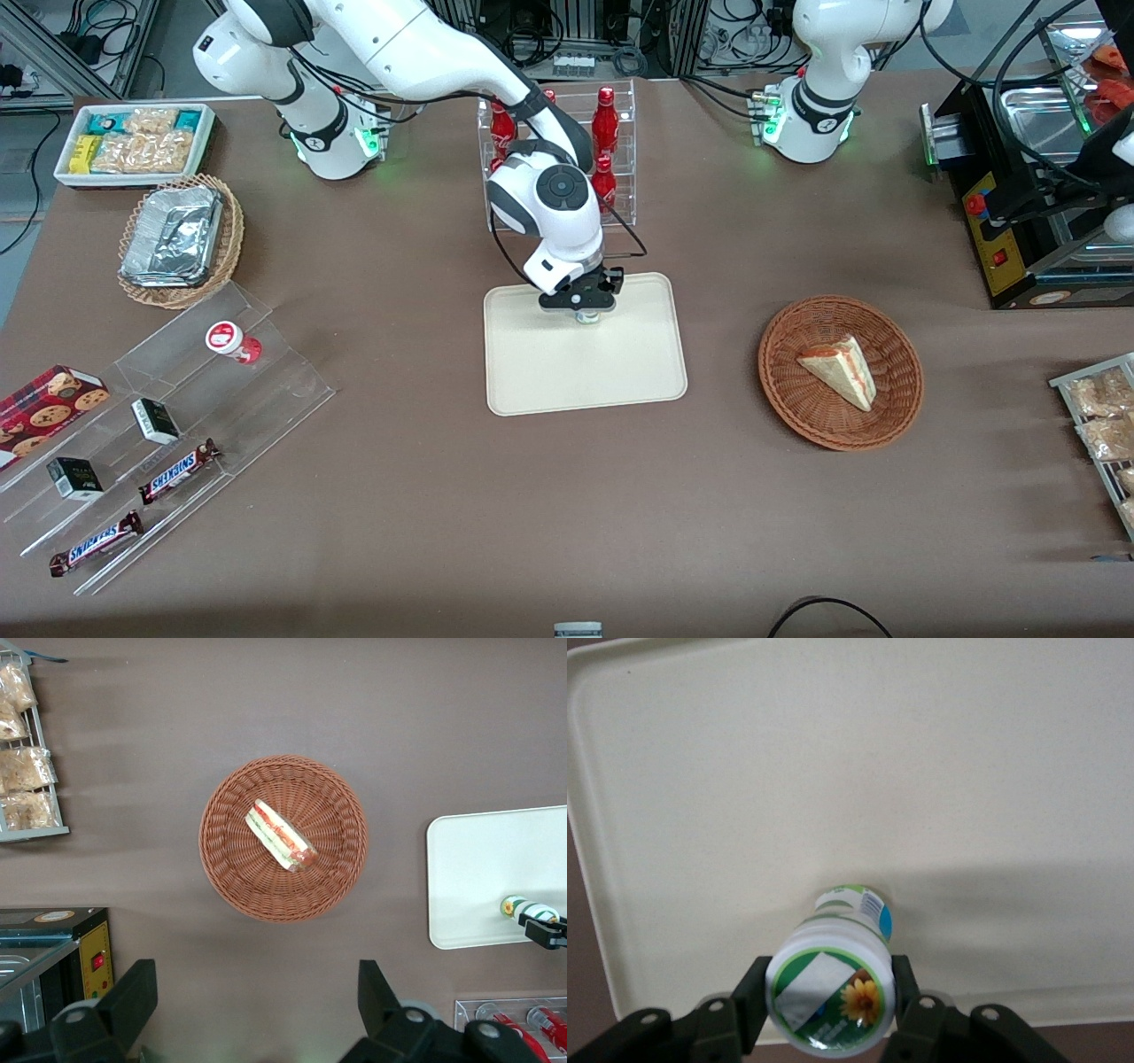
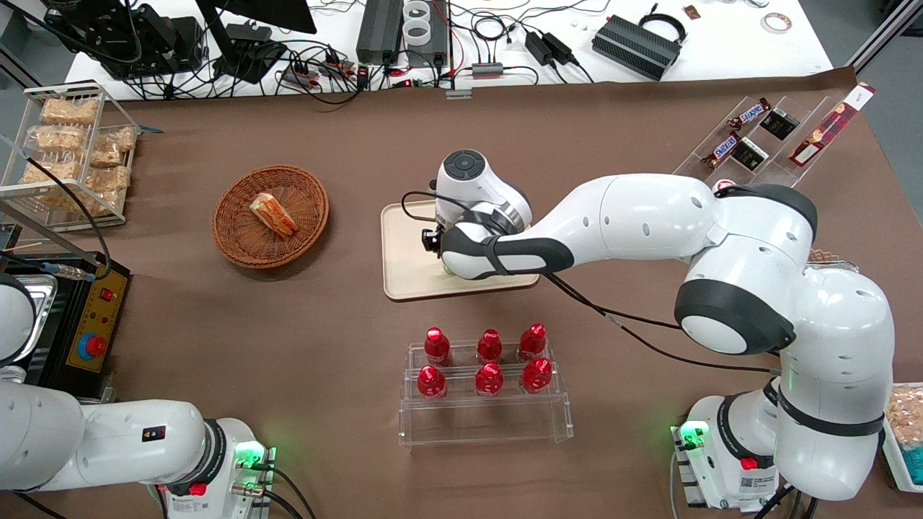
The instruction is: Place green gum on tray
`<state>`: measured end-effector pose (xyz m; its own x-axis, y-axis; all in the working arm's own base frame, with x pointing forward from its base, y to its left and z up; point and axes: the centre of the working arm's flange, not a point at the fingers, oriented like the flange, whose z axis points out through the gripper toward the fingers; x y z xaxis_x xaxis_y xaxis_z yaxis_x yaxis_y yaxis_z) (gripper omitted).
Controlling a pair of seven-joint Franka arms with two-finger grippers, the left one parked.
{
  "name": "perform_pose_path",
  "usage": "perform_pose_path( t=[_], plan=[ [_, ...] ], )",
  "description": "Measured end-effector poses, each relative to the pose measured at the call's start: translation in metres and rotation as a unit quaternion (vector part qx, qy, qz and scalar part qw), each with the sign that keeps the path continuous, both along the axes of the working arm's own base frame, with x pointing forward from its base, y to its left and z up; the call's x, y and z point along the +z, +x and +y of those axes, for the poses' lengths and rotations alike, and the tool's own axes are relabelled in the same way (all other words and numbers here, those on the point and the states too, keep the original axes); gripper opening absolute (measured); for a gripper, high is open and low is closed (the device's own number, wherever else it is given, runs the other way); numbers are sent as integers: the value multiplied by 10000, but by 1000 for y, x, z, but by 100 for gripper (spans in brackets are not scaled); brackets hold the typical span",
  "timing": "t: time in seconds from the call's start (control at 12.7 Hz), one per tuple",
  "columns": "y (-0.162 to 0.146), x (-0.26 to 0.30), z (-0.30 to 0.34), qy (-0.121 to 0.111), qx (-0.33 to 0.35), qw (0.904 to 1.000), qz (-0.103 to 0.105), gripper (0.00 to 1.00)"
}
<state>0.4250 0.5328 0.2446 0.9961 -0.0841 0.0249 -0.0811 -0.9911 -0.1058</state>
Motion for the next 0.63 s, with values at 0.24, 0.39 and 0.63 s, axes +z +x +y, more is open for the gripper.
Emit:
perform_pose_path(
  t=[0.24,0.39,0.63],
  plan=[
    [11,-5,-8,-26,100,9999,-8,59],
    [14,-7,-7,-22,106,9999,-15,59],
    [28,-6,-16,-17,206,9998,-52,86]
  ],
)
